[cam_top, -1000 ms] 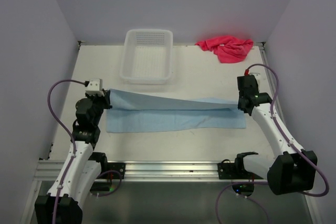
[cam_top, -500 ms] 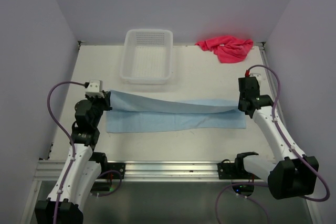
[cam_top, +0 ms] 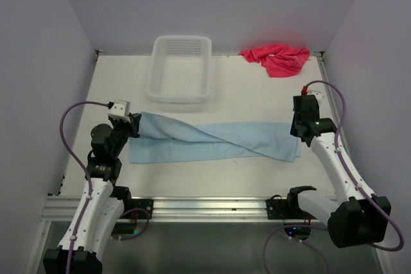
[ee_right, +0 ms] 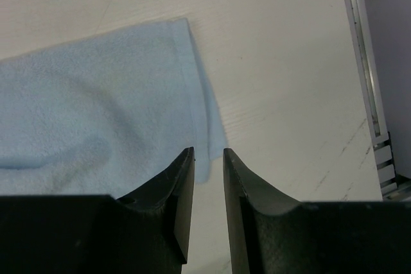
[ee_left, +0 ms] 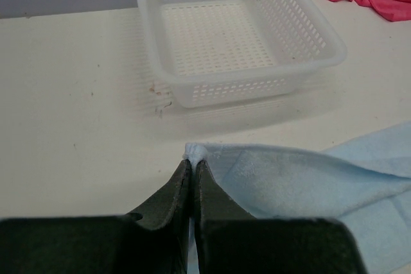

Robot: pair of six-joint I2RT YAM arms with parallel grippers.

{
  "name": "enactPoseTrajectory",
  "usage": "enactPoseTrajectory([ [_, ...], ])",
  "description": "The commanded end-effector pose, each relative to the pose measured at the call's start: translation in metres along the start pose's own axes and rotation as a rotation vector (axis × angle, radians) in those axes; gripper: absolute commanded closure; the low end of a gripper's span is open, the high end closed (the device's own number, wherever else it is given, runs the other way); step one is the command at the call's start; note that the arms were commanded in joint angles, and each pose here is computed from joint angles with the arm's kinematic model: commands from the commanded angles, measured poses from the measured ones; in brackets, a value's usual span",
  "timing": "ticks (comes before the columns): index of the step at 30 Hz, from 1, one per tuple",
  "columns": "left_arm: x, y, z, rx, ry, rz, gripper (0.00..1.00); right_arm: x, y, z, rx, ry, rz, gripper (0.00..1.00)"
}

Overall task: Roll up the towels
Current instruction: Fold the towel

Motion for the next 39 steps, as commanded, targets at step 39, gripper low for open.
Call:
enactPoseTrajectory([
  [39, 0.021, -0.029, -0.015, -0.188, 0.168, -0.077, 0.75, 0.004, 0.026, 0.026, 0.084, 0.054, 0.045, 0.69],
])
Point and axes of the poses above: each gripper's point midway between its finger pads, its own y axis out along the fingers, its own z axis along the line the jaws close on, x = y × z, the point moved 9 cm from there along -y, back along the fingers, and after that the axes turned 8 degrees about y, right-handed, at the moved point
